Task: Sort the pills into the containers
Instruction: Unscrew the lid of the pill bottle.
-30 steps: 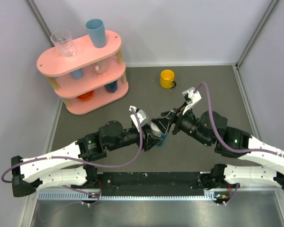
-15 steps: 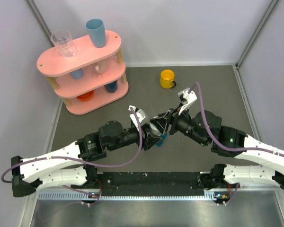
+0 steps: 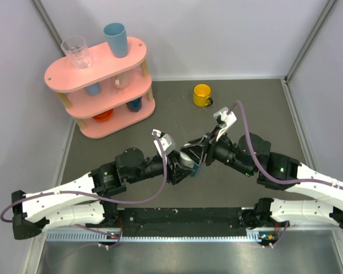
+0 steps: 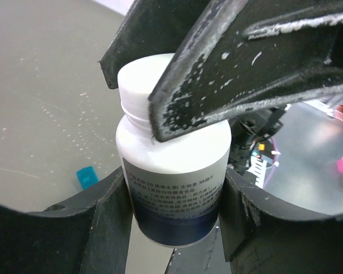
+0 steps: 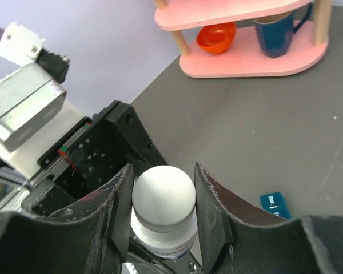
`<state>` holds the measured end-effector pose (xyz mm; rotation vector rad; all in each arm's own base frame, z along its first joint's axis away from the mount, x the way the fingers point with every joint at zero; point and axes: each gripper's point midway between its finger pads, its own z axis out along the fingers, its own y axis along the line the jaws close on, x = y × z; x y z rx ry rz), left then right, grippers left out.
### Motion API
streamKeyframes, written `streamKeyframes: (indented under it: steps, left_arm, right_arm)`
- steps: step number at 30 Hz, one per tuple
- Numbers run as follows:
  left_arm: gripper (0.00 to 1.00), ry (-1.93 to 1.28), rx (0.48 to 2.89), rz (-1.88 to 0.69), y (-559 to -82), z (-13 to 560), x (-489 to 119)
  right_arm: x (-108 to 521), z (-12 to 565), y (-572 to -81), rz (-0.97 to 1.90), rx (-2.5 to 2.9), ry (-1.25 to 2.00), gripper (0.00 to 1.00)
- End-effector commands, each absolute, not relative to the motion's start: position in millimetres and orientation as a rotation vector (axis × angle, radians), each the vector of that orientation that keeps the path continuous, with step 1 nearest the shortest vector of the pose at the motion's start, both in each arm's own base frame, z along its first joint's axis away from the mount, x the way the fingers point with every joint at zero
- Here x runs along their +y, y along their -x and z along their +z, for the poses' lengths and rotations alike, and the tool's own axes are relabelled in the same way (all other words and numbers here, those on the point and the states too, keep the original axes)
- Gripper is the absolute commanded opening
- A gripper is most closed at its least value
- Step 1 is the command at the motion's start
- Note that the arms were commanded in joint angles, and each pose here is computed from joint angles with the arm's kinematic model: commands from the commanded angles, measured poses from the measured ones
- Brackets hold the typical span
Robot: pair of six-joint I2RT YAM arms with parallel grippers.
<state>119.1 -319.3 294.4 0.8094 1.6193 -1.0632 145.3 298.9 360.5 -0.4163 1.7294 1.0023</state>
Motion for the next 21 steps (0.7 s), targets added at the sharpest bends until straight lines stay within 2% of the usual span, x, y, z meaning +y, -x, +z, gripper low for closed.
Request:
streamKeyframes:
  steps: [1, 11, 21]
  left_arm:
    - [0.0, -0.842, 1.398, -1.297, -86.4, 337.7, -320.5]
    - [0.0, -1.147, 1.117, -1.629, -11.5, 359.3, -317.0]
    - [0.0, -1.258, 1.06, -1.695, 3.1, 359.9, -322.4]
  right_arm:
    - [298.0, 390.8, -118.0, 1.128, 1.592, 0.564, 0.0]
    - [295.6, 408.8, -49.6, 1.367, 1.328, 0.927, 0.0]
    - [291.7, 419.8, -17.1, 1.505, 1.18, 1.045, 0.0]
